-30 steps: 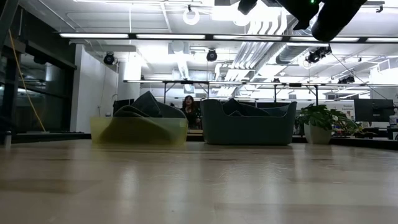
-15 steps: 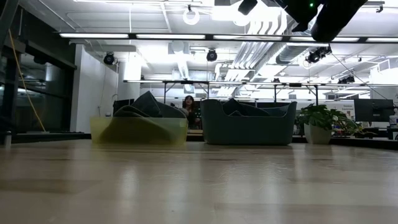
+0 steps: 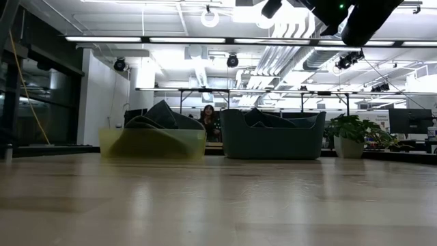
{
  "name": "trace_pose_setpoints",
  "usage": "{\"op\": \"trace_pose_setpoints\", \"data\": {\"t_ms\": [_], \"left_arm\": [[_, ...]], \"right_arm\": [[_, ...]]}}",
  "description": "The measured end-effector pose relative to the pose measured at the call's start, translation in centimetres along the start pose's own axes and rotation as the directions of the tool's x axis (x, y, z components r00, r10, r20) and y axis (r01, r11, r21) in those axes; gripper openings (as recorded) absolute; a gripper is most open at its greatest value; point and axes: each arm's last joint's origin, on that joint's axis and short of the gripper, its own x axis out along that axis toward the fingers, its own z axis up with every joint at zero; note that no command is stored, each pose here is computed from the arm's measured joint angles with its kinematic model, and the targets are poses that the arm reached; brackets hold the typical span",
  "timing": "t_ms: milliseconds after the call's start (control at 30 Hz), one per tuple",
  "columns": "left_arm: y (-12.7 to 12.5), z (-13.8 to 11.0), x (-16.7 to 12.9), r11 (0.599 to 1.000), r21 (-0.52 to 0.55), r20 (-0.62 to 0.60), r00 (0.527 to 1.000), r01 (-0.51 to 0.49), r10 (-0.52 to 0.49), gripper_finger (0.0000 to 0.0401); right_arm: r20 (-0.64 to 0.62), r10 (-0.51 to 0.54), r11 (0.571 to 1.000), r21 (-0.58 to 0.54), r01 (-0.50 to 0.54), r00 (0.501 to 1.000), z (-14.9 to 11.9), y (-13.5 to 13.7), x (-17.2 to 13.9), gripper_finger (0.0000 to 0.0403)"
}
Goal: Pick & Place hat
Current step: Put the blue cap into the blue bin
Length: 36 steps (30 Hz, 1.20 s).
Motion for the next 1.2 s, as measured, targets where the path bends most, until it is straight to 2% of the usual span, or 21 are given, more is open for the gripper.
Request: {"op": "trace_pose_setpoints", "data": {"t_ms": [100,233,367,467,700,767,833,967,1200], "left_arm": [[0.3,0.6,-1.2,1.0,-0.012,-0.033,0.999,-0.006,0.005,0.0256],[0.4,1.2,-2.7,0.999,-0.046,-0.088,0.996,0.015,-0.019,0.028],[0.0,2.0,-4.2,0.997,-0.076,-0.124,0.992,0.019,-0.028,0.0284],[-1.2,2.7,-5.1,0.999,-0.036,-0.13,0.991,0.021,-0.025,0.0284],[-3.6,4.0,-8.6,0.998,0.026,-0.159,0.986,-0.05,0.053,0.0285],[-4.1,4.4,-10.2,0.995,0.034,-0.17,0.981,-0.092,0.097,0.0285],[-4.8,4.8,-11.4,0.991,0.086,-0.169,0.979,-0.103,0.116,0.0285],[-5.9,5.0,-13.8,0.979,0.125,-0.193,0.964,-0.16,0.182,0.0285],[-6.4,3.5,-16.4,0.955,0.168,-0.279,0.917,-0.246,0.285,0.0285]], "right_arm": [[0.0,-0.011,1.0,0.0,0.011,1.0,0.0,-0.1,0.0,0.0002],[-0.01,-0.037,0.999,-0.004,0.037,0.999,-0.1,-0.4,0.0,0.0002],[-0.017,-0.067,0.998,-0.01,0.067,0.998,0.2,-0.8,-0.2,0.0001],[-0.013,-0.089,0.996,-0.021,0.089,0.996,0.9,-1.1,-0.4,0.0001],[-0.035,-0.202,0.979,-0.039,0.201,0.979,2.6,-2.6,-1.4,0.0001],[-0.053,-0.255,0.966,-0.046,0.253,0.965,3.0,-3.2,-1.7,0.0001],[-0.069,-0.317,0.948,-0.039,0.315,0.946,3.4,-3.9,-2.2,0.0001],[-0.098,-0.441,0.897,-0.014,0.442,0.892,4.5,-5.3,-3.5,0.0001],[-0.113,-0.587,0.805,0.03,0.593,0.802,7.1,-6.7,-5.5,0.0001]]}}
